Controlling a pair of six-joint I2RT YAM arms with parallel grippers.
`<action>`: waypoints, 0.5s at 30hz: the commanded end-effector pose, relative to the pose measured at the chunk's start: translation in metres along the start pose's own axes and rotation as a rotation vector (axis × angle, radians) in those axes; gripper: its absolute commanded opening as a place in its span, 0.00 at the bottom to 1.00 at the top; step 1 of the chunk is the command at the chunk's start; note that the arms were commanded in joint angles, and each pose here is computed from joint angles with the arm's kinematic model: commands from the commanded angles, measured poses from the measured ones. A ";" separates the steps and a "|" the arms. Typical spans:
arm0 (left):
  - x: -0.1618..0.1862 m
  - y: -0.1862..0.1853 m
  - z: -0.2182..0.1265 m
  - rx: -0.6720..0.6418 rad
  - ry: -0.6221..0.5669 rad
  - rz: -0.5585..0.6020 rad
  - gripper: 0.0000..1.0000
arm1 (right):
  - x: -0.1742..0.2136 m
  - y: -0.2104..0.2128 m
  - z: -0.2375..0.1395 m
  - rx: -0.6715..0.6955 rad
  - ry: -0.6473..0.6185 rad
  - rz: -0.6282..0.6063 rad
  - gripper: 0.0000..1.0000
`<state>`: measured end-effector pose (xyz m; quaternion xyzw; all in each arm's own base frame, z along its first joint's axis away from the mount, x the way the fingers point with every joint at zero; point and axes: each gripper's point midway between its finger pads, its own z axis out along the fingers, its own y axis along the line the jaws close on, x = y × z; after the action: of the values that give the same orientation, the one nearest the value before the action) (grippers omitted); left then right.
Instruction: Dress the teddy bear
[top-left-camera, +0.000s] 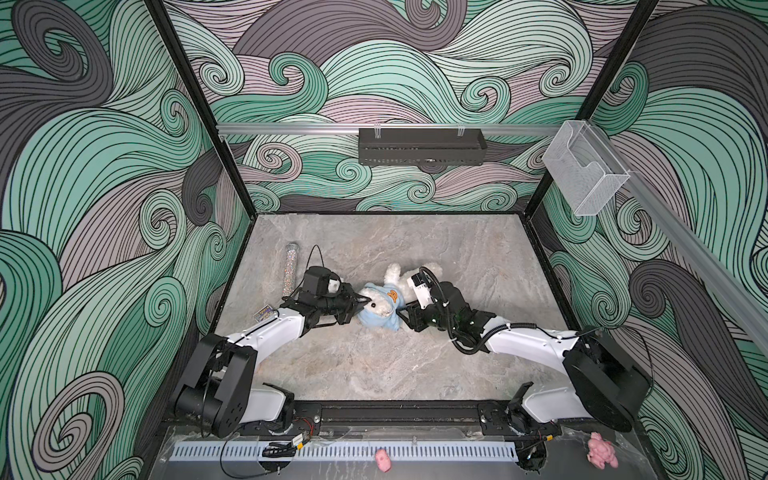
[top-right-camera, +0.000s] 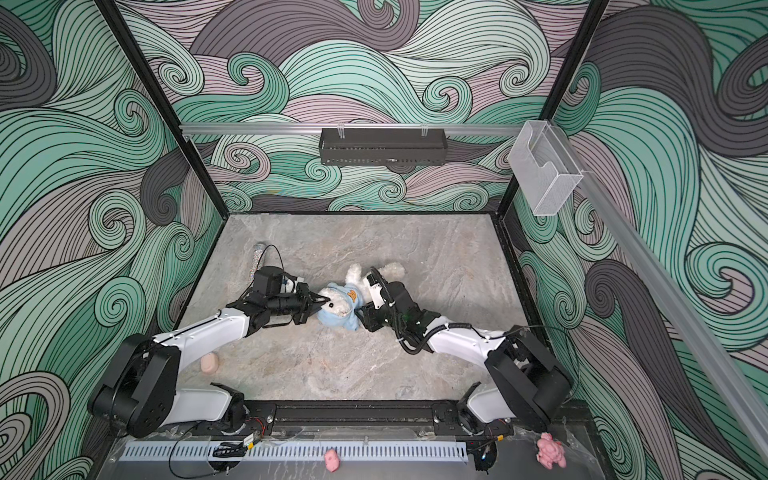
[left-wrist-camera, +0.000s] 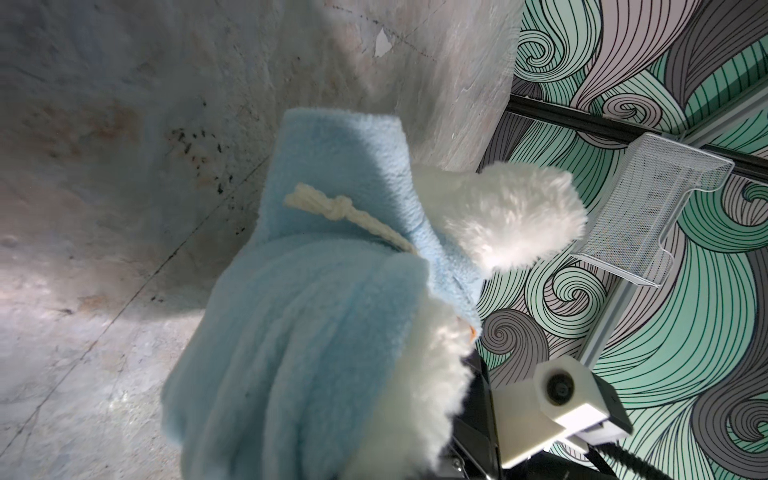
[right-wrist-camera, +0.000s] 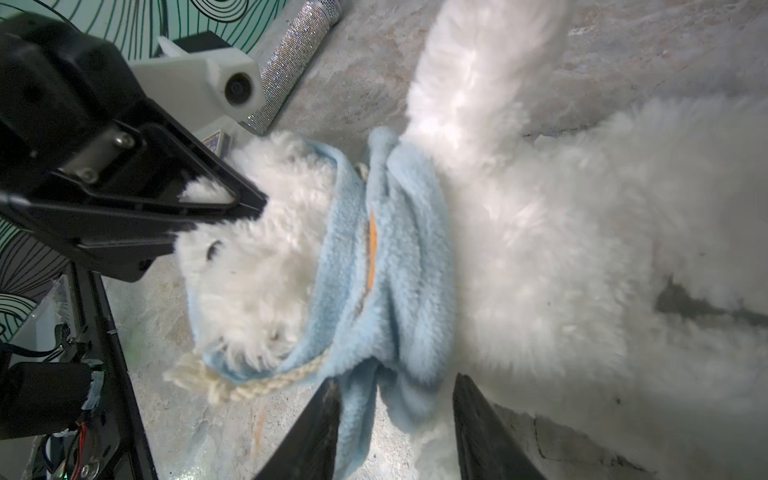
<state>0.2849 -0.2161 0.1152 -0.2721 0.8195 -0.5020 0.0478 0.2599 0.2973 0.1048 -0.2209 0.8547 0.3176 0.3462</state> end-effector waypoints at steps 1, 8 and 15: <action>-0.001 -0.024 0.000 0.055 0.000 0.042 0.00 | 0.005 0.005 0.002 -0.004 0.009 0.038 0.46; 0.000 -0.027 -0.002 0.056 -0.001 0.048 0.00 | 0.015 -0.019 0.004 0.118 0.006 0.076 0.42; 0.000 -0.029 -0.003 0.058 -0.001 0.051 0.00 | 0.024 -0.015 0.012 0.076 0.013 0.103 0.40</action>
<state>0.2846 -0.2170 0.1140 -0.2740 0.8200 -0.5004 0.0458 0.2588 0.2883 0.0787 -0.1765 0.8790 0.2916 0.3336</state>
